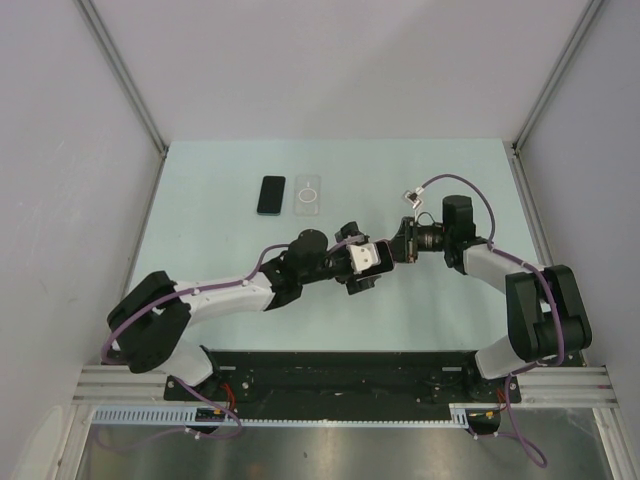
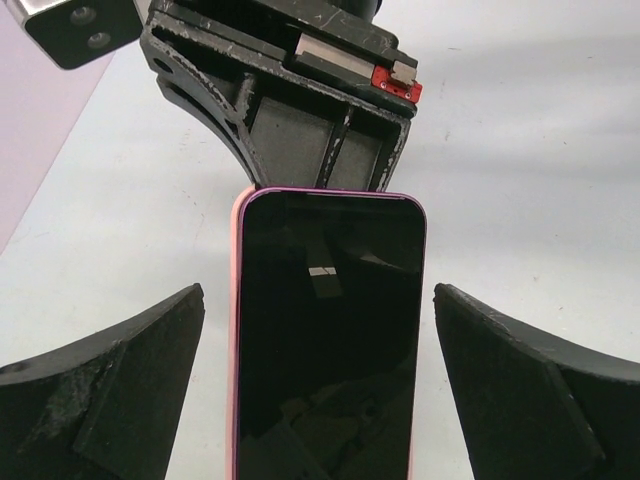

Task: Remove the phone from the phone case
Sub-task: Remove the phone case from the phone.

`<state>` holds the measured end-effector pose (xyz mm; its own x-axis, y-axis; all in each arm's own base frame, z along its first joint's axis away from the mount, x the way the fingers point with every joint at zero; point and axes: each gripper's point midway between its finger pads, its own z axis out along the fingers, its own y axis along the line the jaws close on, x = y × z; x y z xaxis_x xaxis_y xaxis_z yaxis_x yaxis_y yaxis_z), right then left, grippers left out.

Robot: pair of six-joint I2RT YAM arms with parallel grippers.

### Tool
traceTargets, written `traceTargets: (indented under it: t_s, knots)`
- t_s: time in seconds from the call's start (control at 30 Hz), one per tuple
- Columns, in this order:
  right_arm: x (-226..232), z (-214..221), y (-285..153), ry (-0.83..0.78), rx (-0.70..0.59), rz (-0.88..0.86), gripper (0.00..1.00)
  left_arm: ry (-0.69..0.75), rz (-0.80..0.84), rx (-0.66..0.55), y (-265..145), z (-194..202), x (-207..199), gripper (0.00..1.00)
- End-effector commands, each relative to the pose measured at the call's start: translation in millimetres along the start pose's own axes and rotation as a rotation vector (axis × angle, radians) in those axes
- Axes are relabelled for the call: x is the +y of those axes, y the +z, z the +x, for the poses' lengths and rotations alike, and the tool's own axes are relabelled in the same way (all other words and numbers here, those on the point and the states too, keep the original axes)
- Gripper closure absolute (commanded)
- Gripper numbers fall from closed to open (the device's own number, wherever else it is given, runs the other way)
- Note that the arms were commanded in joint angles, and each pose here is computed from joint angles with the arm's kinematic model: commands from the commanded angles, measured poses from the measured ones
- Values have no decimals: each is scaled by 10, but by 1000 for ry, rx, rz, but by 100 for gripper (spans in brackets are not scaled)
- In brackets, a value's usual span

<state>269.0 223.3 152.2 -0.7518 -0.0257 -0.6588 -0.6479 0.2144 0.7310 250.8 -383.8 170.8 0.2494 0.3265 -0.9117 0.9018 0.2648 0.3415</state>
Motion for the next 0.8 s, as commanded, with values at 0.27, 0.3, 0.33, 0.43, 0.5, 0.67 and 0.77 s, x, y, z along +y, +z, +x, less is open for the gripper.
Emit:
traceTargets:
  t_s: [0.27,0.3,0.33,0.43,0.5,0.67,0.77]
  knots:
    - [234,-68,71,-73,34,-86,100,44,15,-5,61,-4,-63,0]
    - [233,-75,68,-73,33,-85,100,45,14,-7,64,-13,-63,0]
    - [238,-77,66,-75,33,-87,100,43,15,-4,65,-3,-67,0]
    - [261,-73,70,-74,36,-95,100,44,16,4,81,27,-74,0]
    - [270,-72,72,-76,37,-98,100,42,17,7,83,38,-84,1]
    - [323,-79,65,-69,40,-121,100,44,10,17,98,61,-84,5]
    - [325,-87,64,-75,37,-119,100,46,7,19,98,65,-84,12]
